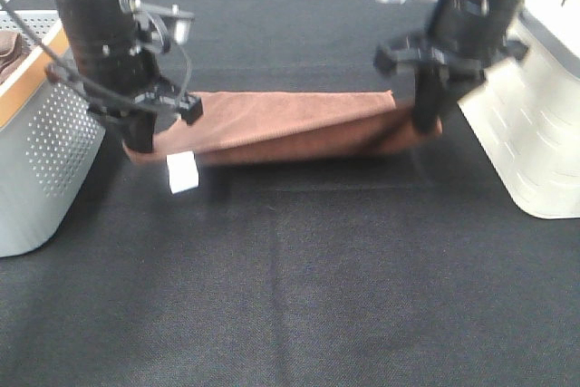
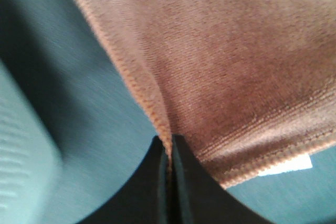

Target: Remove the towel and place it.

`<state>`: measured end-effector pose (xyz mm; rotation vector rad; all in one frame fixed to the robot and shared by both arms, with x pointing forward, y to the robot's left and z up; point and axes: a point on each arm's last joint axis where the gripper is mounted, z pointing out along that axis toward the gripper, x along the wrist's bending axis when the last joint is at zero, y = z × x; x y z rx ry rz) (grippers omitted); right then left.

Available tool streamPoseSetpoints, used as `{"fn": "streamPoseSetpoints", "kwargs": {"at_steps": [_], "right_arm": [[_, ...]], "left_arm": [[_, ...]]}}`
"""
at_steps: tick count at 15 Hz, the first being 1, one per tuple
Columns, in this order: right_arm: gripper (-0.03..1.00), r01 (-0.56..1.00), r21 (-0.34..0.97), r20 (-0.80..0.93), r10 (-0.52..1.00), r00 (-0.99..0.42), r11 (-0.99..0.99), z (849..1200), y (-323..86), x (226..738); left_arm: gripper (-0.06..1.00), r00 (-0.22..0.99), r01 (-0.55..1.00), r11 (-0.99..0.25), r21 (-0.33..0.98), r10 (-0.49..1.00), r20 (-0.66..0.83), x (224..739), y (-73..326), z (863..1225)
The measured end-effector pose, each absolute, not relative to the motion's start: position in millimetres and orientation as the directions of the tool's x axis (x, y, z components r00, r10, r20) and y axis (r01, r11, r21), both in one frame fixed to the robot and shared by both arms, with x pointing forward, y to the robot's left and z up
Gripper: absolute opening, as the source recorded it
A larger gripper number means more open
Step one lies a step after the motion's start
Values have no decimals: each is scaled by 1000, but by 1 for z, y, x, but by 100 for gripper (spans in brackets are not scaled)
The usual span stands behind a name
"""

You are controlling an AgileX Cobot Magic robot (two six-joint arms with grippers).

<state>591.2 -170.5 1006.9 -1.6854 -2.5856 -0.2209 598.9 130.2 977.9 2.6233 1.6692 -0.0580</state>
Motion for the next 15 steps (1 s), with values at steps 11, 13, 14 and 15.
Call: {"fn": "streamPoseSetpoints", "kwargs": {"at_steps": [11, 13, 14, 15], "right_arm": [[73, 938, -47, 174, 927, -332, 344, 966, -175, 565], [85, 935, -76, 181, 927, -329, 347, 966, -175, 563], [87, 932, -102, 191, 926, -326, 348, 967, -175, 560], [87, 933, -99, 198, 925, -323, 347, 971, -175, 558]], "left_arm": [[63, 391, 910, -401, -100, 914, -104, 580, 133, 953], [70, 393, 910, -403, -100, 914, -104, 580, 133, 953], [71, 394, 910, -403, -92, 913, -104, 580, 133, 956], [71, 396, 912, -404, -73, 912, -105, 579, 134, 964]]}}
